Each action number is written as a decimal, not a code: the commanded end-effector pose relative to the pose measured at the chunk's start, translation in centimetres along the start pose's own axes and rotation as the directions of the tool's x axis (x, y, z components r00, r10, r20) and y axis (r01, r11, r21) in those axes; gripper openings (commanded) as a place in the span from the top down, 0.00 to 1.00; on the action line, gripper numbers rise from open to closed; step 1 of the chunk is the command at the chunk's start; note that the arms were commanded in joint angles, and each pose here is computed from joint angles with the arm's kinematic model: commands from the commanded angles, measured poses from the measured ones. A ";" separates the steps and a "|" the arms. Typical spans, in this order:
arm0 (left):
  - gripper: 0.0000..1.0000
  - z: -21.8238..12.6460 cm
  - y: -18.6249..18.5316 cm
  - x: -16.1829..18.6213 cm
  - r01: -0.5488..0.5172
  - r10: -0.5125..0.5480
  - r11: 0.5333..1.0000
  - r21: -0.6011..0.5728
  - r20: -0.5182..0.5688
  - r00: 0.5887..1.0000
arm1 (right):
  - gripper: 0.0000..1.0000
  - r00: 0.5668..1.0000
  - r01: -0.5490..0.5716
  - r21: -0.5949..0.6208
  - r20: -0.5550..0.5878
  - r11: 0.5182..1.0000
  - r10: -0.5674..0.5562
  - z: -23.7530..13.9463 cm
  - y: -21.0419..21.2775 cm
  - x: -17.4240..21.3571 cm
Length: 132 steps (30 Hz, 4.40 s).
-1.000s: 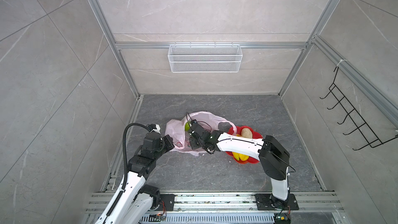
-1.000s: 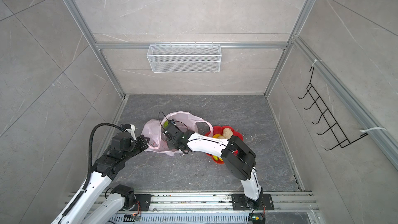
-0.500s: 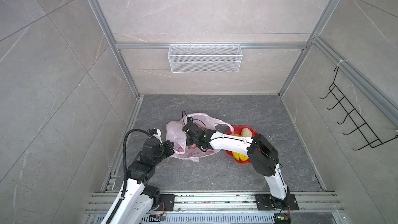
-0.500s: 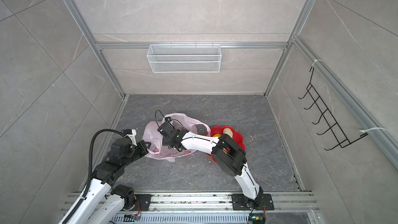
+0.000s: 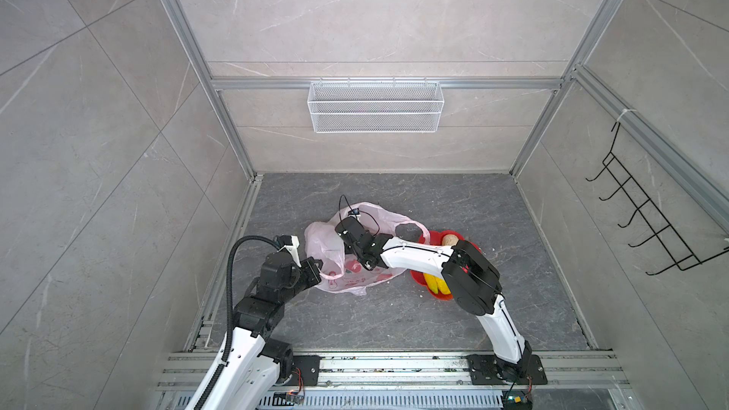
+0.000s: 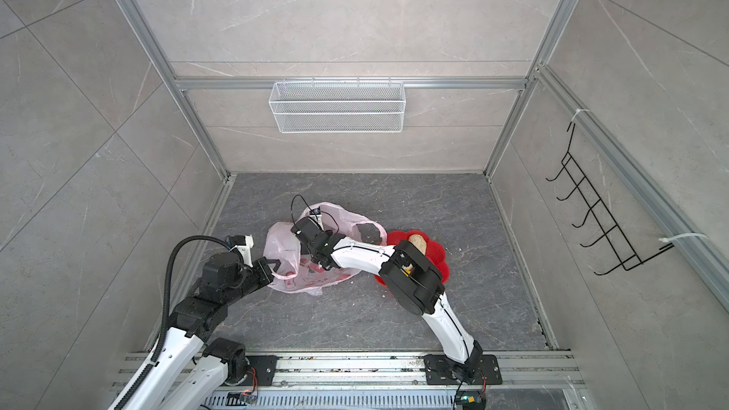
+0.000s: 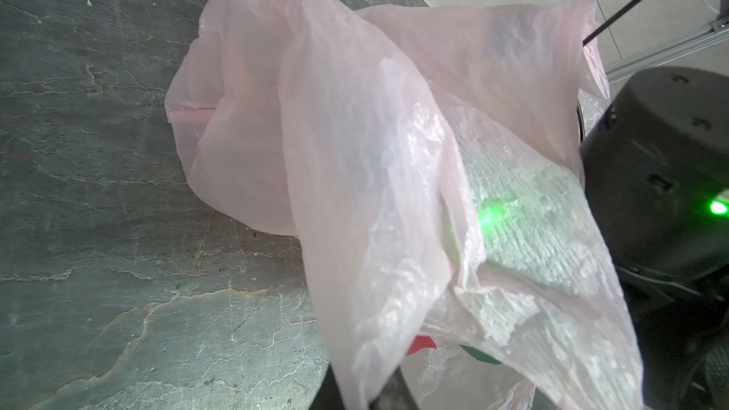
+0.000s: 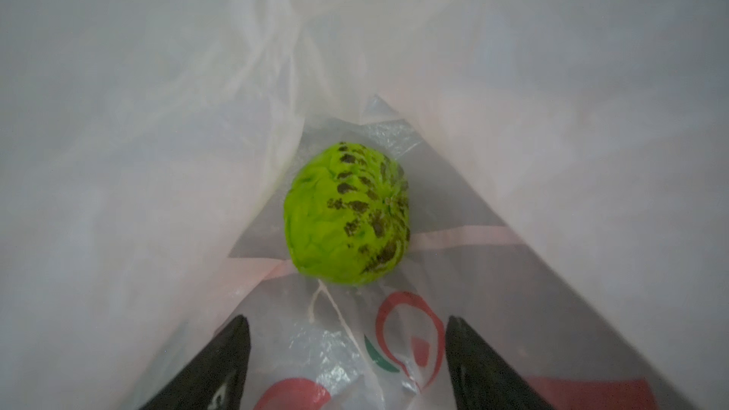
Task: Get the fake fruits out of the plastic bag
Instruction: 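Close the right gripper around the green kiwi inside the bag, then lift the green kiwi out of the bag with the right gripper toward the red plate, then lower the kiwi onto the red plate and open the right gripper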
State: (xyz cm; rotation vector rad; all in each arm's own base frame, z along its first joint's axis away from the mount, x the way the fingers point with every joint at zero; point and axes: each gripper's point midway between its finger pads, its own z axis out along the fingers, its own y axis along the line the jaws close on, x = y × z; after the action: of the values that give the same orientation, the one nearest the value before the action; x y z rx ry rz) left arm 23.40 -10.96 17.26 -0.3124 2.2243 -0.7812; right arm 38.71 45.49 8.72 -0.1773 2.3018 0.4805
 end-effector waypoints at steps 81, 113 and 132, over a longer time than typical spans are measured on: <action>1.00 2.2 -0.2 -8.5 -0.010 0.036 0.997 -0.080 0.331 0.943 | 0.80 0.978 0.194 -0.160 -0.052 0.968 -0.204 -15.7 0.5 -0.9; 1.00 6.3 -0.1 -10.9 -0.007 0.058 0.977 -0.214 0.232 0.971 | 0.79 0.979 -0.020 0.471 -0.170 0.882 0.113 -23.5 -26.0 6.7; 0.51 4.6 -3.6 -12.8 -0.069 0.101 0.987 -0.144 0.226 0.969 | 0.27 0.979 -0.032 0.512 -0.159 0.859 0.130 -24.3 -26.5 5.6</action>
State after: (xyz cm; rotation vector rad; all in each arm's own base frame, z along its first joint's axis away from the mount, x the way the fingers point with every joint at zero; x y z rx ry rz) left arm 35.37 -9.85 21.71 -0.4012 2.0965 -0.4996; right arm 25.84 12.16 10.80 0.1399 2.5610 -0.1072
